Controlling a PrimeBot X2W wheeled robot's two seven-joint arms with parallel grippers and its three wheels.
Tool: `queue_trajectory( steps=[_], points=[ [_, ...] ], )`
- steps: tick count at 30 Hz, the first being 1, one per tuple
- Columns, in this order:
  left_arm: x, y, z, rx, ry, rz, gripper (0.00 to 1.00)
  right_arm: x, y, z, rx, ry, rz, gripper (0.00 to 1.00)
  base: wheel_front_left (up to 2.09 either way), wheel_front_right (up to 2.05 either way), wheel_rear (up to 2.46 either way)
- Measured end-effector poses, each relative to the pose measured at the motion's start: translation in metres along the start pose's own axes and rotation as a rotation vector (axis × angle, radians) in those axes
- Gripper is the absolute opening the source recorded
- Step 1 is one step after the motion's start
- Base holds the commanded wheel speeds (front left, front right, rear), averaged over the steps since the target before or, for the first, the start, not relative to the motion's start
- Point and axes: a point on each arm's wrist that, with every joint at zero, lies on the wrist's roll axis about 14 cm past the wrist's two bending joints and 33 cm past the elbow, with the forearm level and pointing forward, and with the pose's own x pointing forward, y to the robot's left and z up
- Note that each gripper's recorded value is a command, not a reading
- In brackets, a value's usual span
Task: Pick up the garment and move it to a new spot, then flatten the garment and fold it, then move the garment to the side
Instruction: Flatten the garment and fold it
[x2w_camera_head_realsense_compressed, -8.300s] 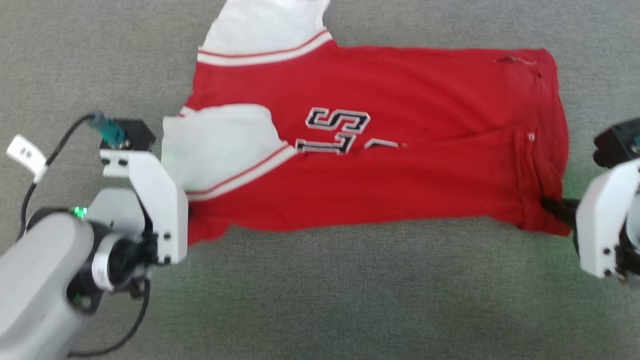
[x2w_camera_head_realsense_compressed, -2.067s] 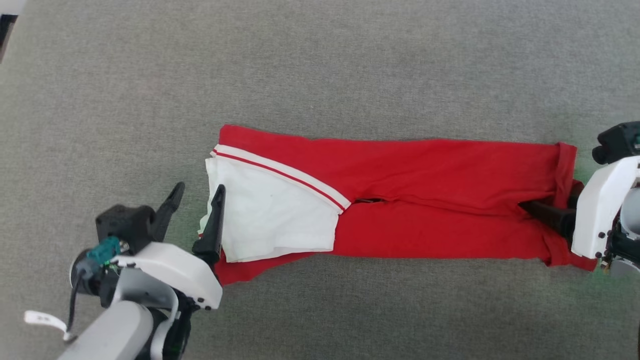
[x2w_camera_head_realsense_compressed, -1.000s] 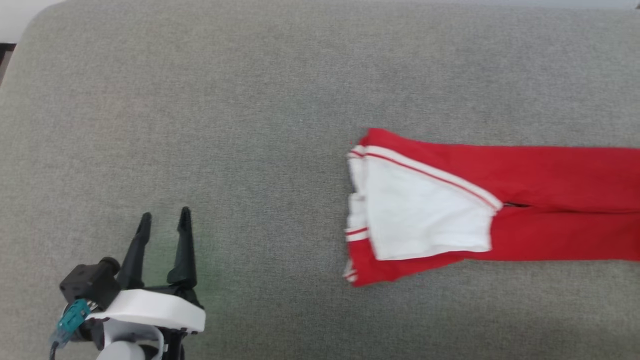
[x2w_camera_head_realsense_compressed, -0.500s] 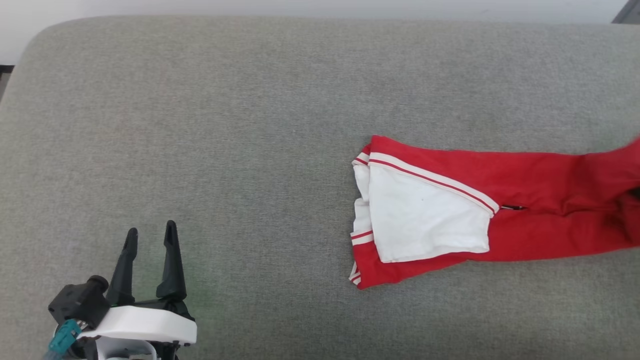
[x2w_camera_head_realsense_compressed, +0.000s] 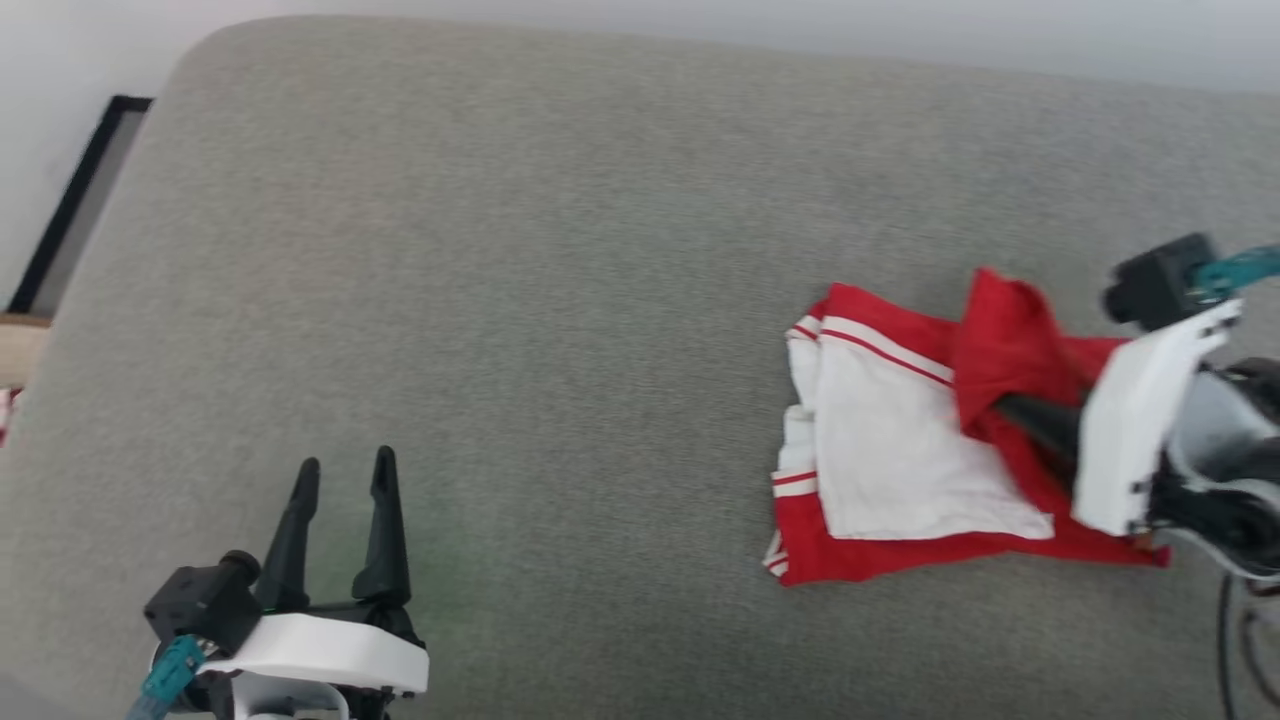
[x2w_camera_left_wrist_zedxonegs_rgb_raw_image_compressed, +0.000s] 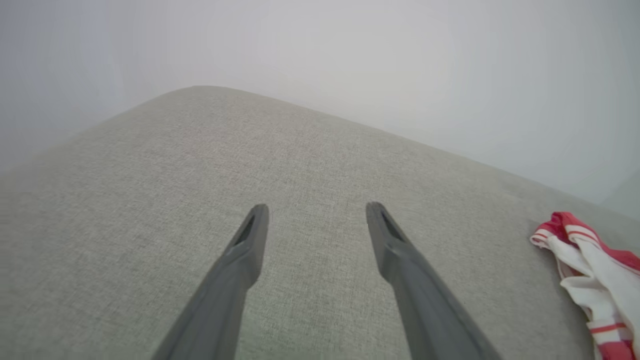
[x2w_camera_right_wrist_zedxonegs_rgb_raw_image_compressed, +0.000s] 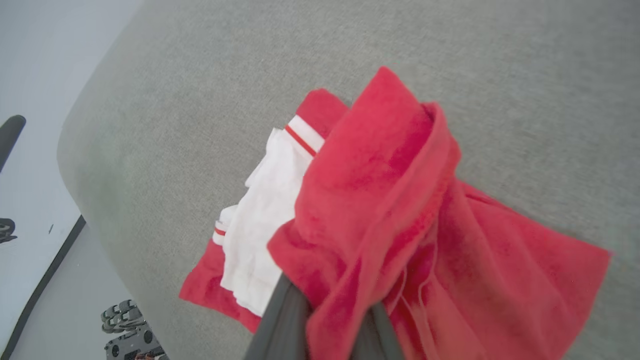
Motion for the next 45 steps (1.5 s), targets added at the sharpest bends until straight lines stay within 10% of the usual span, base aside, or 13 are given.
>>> queue_trajectory(
  steps=[7,8,9,20,45],
  points=[
    [-0.011,0.012,0.003,-0.004,-0.009,0.042,1.00,0.041,0.033,-0.014,-0.047,0.087,0.066,0.06,0.00,0.00,0.00],
    [-0.011,0.014,0.003,-0.004,-0.010,0.046,1.00,0.044,0.034,-0.016,-0.051,0.092,0.064,0.38,0.00,0.00,0.00],
    [-0.012,0.014,0.004,-0.006,-0.013,0.047,1.00,0.045,0.036,-0.017,-0.051,0.097,0.065,1.00,0.00,0.00,0.00],
    [-0.004,0.008,0.010,-0.018,-0.037,0.015,1.00,0.002,0.044,0.025,-0.014,-0.096,0.089,1.00,0.00,0.00,0.00],
    [0.007,-0.029,0.016,0.048,-0.044,-0.155,1.00,-0.187,-0.064,-0.008,0.080,-0.734,-0.484,1.00,0.00,0.00,0.00]
  ],
)
